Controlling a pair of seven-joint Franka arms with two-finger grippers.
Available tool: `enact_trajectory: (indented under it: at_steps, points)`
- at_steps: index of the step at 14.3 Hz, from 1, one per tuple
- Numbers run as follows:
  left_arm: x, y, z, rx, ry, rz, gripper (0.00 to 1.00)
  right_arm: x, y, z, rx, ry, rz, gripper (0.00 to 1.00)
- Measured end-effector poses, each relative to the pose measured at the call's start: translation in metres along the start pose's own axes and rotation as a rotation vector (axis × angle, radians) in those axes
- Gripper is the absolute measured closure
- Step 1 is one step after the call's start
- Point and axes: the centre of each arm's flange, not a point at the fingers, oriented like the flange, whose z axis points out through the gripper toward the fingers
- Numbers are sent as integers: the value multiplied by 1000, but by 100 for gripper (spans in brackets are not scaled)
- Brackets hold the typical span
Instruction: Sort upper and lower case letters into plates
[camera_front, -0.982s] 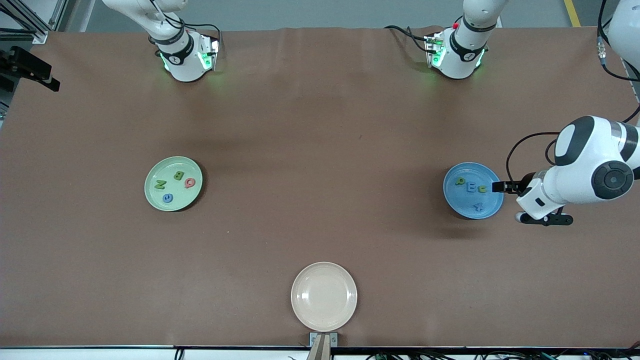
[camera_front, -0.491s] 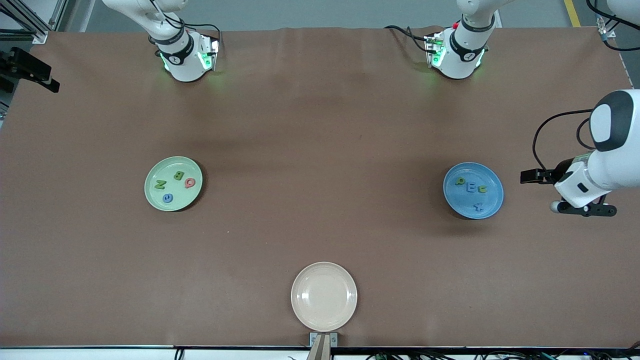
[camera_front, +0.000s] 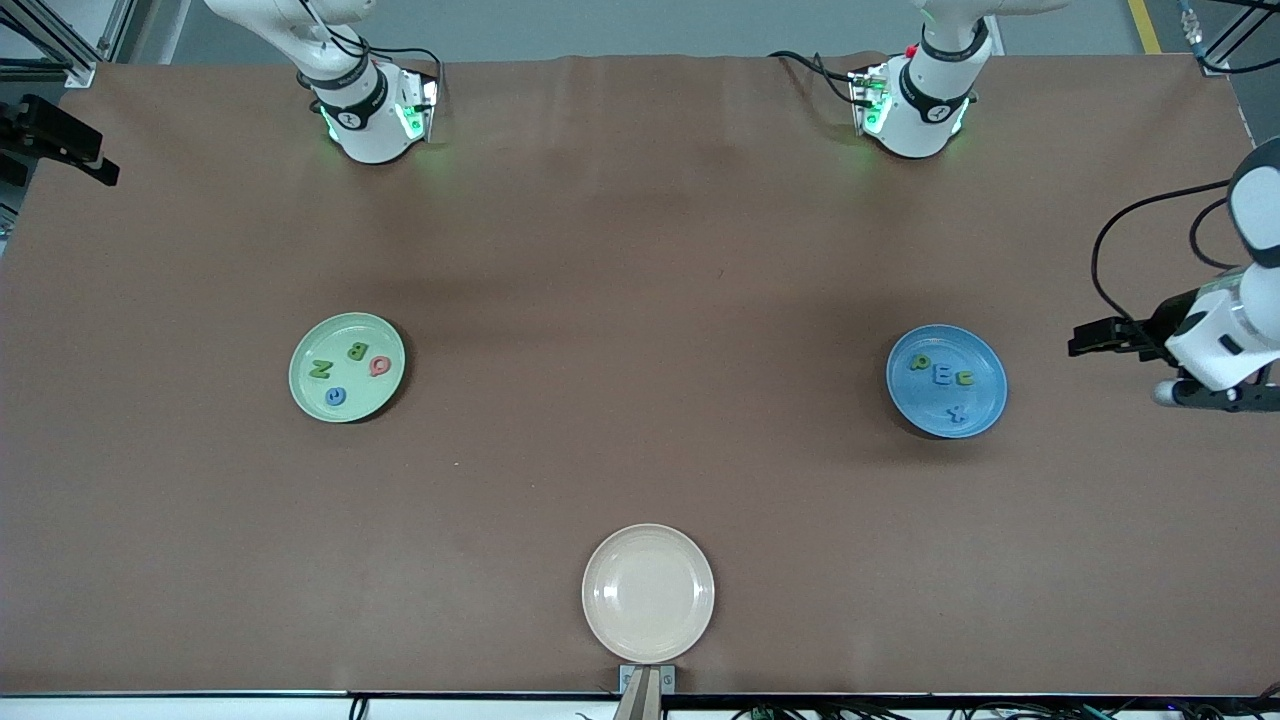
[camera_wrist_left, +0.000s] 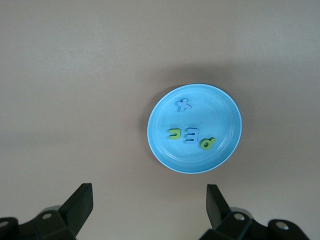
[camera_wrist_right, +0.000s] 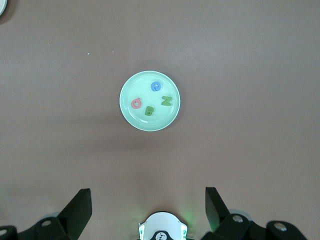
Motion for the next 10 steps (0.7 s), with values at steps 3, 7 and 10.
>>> enact_trajectory:
  at_steps: [3,7,10]
  points:
    - [-9,-2,-19,-23,32,-14,0,2,0,-2,-3,18,0,0]
    - [-24,1,-51,-28,74,-27,0,2,2,-4,-18,28,3,0]
    - [-38,4,-79,-34,117,-94,0,2,2,-6,-20,33,3,0]
